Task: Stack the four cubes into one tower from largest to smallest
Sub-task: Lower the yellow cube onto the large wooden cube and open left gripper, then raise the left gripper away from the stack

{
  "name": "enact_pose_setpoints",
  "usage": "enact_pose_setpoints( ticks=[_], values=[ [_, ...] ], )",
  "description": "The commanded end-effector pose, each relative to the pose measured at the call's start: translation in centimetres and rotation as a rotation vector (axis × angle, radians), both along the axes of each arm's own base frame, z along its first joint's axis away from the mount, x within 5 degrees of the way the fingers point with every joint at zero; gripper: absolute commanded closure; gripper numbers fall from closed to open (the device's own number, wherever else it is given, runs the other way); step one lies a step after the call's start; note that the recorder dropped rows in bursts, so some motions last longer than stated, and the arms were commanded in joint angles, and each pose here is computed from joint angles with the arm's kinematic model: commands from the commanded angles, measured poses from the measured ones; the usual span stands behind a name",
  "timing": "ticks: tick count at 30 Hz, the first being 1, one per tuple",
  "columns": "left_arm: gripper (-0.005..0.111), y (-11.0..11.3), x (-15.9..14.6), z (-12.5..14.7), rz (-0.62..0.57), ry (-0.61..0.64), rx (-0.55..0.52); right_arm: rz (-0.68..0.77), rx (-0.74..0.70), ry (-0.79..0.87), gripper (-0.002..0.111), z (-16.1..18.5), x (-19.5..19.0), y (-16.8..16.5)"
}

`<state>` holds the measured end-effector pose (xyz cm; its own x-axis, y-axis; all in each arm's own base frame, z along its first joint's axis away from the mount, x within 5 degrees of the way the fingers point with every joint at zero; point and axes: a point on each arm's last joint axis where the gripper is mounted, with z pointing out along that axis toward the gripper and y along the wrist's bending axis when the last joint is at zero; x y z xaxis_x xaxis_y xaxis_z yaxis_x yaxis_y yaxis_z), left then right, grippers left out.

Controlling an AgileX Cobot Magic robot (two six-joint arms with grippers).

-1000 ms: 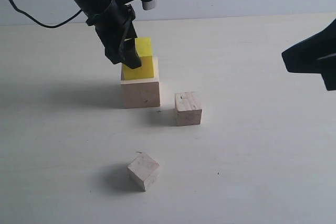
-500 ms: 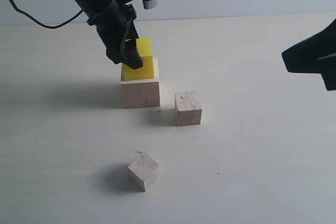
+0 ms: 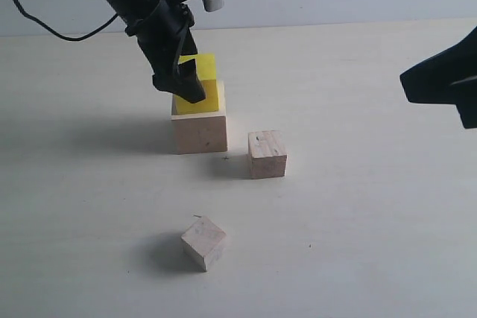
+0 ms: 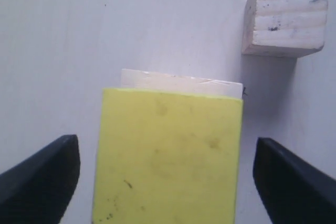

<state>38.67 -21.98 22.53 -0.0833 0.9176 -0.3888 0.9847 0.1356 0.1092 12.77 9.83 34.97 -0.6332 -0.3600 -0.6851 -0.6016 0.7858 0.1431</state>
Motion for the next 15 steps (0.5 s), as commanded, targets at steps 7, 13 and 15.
enact_pose_setpoints(
  ticks=[7, 13, 15],
  values=[
    [0.021, 0.1, -0.5, 2.1, 0.008, -0.046, -0.030, -0.005, 0.001, -0.008, 0.108, 0.0, 0.0, -0.1],
    [0.021, 0.5, -1.1, 5.0, 0.017, -0.127, -0.068, -0.005, 0.001, -0.008, 0.108, 0.0, 0.0, -0.1],
    [0.021, 0.6, -1.2, 6.4, 0.028, -0.183, -0.095, -0.006, 0.003, -0.013, 0.108, 0.1, 0.1, -0.1]
  ],
)
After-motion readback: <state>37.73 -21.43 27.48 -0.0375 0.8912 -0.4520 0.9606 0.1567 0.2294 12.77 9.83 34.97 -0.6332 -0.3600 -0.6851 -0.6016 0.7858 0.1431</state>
